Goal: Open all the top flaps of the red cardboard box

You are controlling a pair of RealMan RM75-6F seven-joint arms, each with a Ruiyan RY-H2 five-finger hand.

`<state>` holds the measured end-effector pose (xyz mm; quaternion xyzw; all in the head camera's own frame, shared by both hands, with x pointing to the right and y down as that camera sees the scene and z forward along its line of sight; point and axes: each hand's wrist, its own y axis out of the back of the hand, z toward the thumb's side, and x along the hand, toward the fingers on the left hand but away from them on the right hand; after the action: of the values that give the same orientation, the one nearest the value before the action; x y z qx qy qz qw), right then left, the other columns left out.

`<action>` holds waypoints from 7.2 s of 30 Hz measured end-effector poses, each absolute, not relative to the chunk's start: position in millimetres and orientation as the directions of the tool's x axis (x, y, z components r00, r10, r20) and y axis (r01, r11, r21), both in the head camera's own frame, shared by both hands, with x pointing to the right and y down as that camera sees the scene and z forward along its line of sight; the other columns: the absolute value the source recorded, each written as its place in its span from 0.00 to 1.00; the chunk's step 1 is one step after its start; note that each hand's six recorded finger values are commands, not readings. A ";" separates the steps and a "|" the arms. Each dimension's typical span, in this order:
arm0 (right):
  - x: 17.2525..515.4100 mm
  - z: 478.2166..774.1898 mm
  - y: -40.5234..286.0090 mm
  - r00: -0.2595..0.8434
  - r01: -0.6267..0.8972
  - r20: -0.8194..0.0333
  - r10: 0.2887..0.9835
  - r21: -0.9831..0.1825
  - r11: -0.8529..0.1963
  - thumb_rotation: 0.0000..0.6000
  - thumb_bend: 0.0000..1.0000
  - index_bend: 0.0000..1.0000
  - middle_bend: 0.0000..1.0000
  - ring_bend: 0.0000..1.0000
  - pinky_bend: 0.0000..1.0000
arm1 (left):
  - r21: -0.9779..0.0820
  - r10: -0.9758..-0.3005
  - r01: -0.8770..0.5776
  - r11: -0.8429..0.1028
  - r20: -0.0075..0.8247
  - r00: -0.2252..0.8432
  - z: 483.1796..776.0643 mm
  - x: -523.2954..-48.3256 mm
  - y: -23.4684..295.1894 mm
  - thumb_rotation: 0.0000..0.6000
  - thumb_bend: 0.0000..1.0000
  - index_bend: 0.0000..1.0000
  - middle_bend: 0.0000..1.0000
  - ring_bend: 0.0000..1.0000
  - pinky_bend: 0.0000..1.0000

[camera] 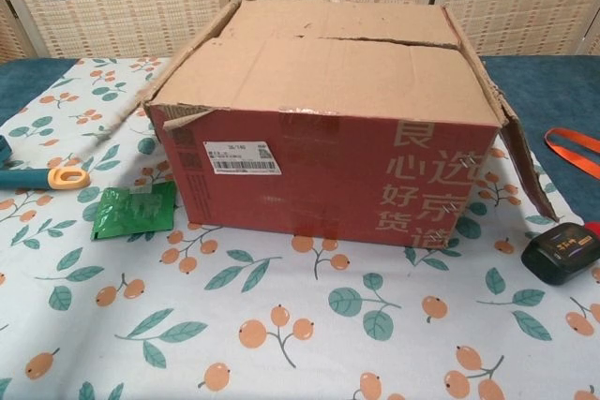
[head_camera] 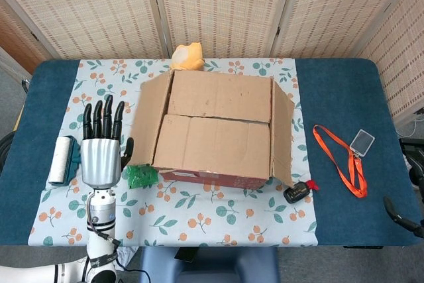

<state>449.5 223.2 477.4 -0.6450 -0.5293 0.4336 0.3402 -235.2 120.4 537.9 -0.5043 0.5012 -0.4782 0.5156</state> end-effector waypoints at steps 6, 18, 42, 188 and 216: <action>446.9 480.2 223.7 0.073 0.381 -0.211 0.975 -0.898 -0.222 1.00 0.42 0.00 0.00 0.00 0.00 | -1.000 -1.000 -0.009 -0.002 0.002 -0.004 539.1 -257.5 122.8 1.00 0.42 0.00 0.00 0.00 0.00; 413.6 513.4 187.0 0.197 0.321 -0.337 0.921 -0.865 -0.385 1.00 0.42 0.00 0.00 0.00 0.00 | -0.982 -0.982 -0.030 -0.188 0.187 0.031 545.3 -316.7 164.9 1.00 0.42 0.00 0.00 0.00 0.00; 221.1 598.8 24.1 0.377 0.145 -0.585 0.719 -0.729 -0.669 1.00 0.42 0.00 0.00 0.00 0.00 | -0.981 -0.982 -0.073 -0.182 0.185 -0.031 541.2 -395.7 168.9 1.00 0.42 0.00 0.00 0.00 0.00; 202.0 559.9 2.9 0.647 0.606 -0.597 0.474 0.027 -0.795 1.00 0.42 0.00 0.00 0.00 0.27 | -0.984 -0.972 -0.035 -0.177 0.180 -0.151 544.2 -438.1 134.8 1.00 0.42 0.00 0.00 0.00 0.00; 176.4 469.8 65.7 0.765 0.464 -0.548 0.338 0.105 -0.880 1.00 0.42 0.00 0.00 0.00 0.31 | -0.986 -0.983 -0.024 -0.162 0.164 -0.085 543.3 -390.0 134.8 1.00 0.42 0.00 0.00 0.00 0.00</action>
<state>176.4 65.7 469.8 -0.9319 -0.2152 0.2670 -0.1178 -390.0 134.8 543.3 -0.5212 0.4828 -0.5564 0.4309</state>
